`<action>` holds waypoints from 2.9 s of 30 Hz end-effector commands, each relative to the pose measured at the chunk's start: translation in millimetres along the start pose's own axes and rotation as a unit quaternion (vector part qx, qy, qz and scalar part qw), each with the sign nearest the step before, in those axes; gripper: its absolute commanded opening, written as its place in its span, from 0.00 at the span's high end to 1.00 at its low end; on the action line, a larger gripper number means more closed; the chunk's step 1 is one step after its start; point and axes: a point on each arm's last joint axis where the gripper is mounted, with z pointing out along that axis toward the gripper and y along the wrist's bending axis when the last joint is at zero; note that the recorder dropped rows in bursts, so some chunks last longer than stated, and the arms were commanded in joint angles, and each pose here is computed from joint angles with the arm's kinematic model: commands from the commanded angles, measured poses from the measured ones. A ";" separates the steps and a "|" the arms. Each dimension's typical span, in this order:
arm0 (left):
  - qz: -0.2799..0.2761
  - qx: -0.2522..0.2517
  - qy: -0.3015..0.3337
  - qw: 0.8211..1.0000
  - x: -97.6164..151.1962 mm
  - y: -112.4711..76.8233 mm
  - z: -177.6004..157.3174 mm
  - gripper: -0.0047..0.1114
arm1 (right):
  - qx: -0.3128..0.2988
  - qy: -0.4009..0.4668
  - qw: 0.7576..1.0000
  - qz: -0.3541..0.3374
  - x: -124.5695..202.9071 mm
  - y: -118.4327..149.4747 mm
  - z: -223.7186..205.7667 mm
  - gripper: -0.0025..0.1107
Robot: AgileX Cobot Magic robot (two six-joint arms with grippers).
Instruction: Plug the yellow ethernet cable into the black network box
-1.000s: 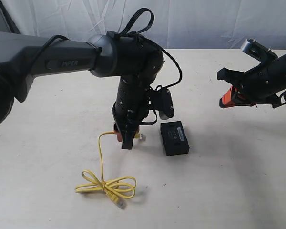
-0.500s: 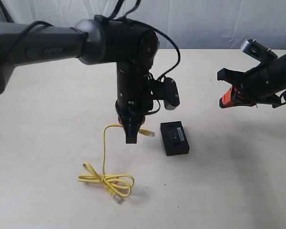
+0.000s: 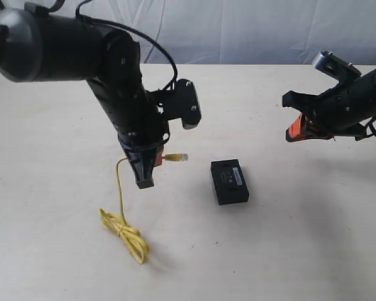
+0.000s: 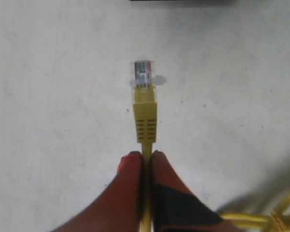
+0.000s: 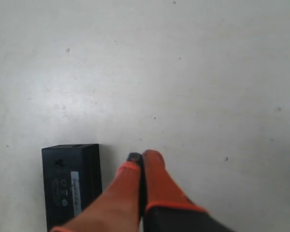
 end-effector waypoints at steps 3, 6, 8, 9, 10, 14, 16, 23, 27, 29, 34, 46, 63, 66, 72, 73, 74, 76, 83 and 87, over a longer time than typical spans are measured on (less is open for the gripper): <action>-0.017 0.012 -0.002 1.000 10.1 -10.1 23.2 0.96 | -0.001 0.013 0.998 -0.059 6.6 22.5 11.2 0.99; -0.020 0.015 -0.001 1.000 10.0 -10.1 29.4 0.96 | 0.010 0.015 0.996 -0.086 9.0 29.8 16.3 0.99; -0.031 0.014 -0.015 0.999 7.4 -9.6 31.2 0.96 | 0.017 0.018 0.994 -0.102 10.8 34.0 19.2 0.99; -0.032 0.015 -0.020 0.999 6.4 -9.7 32.0 0.96 | 0.017 0.020 0.994 -0.105 11.4 35.4 19.9 0.99; -0.031 0.015 -0.028 0.999 5.1 -9.6 32.7 0.96 | 0.017 0.021 0.994 -0.107 12.4 37.8 21.1 0.99; -0.030 0.018 -0.043 0.998 2.2 -9.4 39.8 0.96 | 0.044 0.018 0.992 -0.120 13.4 39.1 24.4 0.99; -0.033 0.026 -0.044 0.998 2.4 -9.6 46.0 0.96 | 0.065 0.022 0.991 -0.119 14.8 39.0 25.9 0.99; -0.066 0.044 -0.059 0.995 8.9 -2.3 62.5 0.96 | 0.087 0.024 0.986 -0.138 17.4 43.3 30.3 0.99; -0.056 0.022 -0.068 0.996 8.1 2.2 63.2 0.96 | 0.087 0.023 0.985 -0.147 18.9 47.9 33.2 0.99; -0.048 0.019 -0.069 0.996 7.9 2.7 64.0 0.96 | 0.086 0.028 0.985 -0.147 20.1 48.4 36.1 0.99; -0.047 0.013 -0.074 0.996 7.1 3.7 64.2 0.96 | 0.087 0.049 0.985 -0.143 25.3 45.8 51.5 0.99; -0.034 0.026 -0.092 0.995 3.4 1.0 66.5 0.96 | 0.080 0.065 0.983 -0.153 35.0 57.0 68.9 0.99; -0.035 0.028 -0.088 0.995 5.5 1.0 84.8 0.96 | 0.074 0.073 0.983 -0.152 39.7 60.7 77.8 0.99; -0.036 0.027 -0.088 0.995 5.5 1.2 84.8 0.96 | 0.074 0.073 0.983 -0.153 39.7 60.7 77.8 0.99; -0.037 0.028 -0.089 0.995 5.3 1.1 84.7 0.96 | 0.066 0.071 0.984 -0.149 39.7 62.1 78.1 0.99; -0.037 0.028 -0.089 0.995 5.3 1.1 84.7 0.96 | 0.062 0.071 0.984 -0.150 39.8 62.9 78.2 0.99; -0.037 0.028 -0.089 0.995 5.3 1.1 84.7 0.96 | 0.055 0.071 0.985 -0.149 40.0 64.0 78.3 0.99; -0.037 0.028 -0.089 0.995 5.3 1.1 84.7 0.96 | 0.044 0.072 0.985 -0.150 40.5 66.0 78.5 0.99; -0.037 0.028 -0.089 0.995 5.4 1.0 84.7 0.96 | 0.036 0.074 0.986 -0.148 41.1 67.4 78.5 0.99; -0.037 0.028 -0.089 0.995 5.4 1.0 84.7 0.96 | 0.039 0.074 0.985 -0.154 40.9 66.9 78.5 0.99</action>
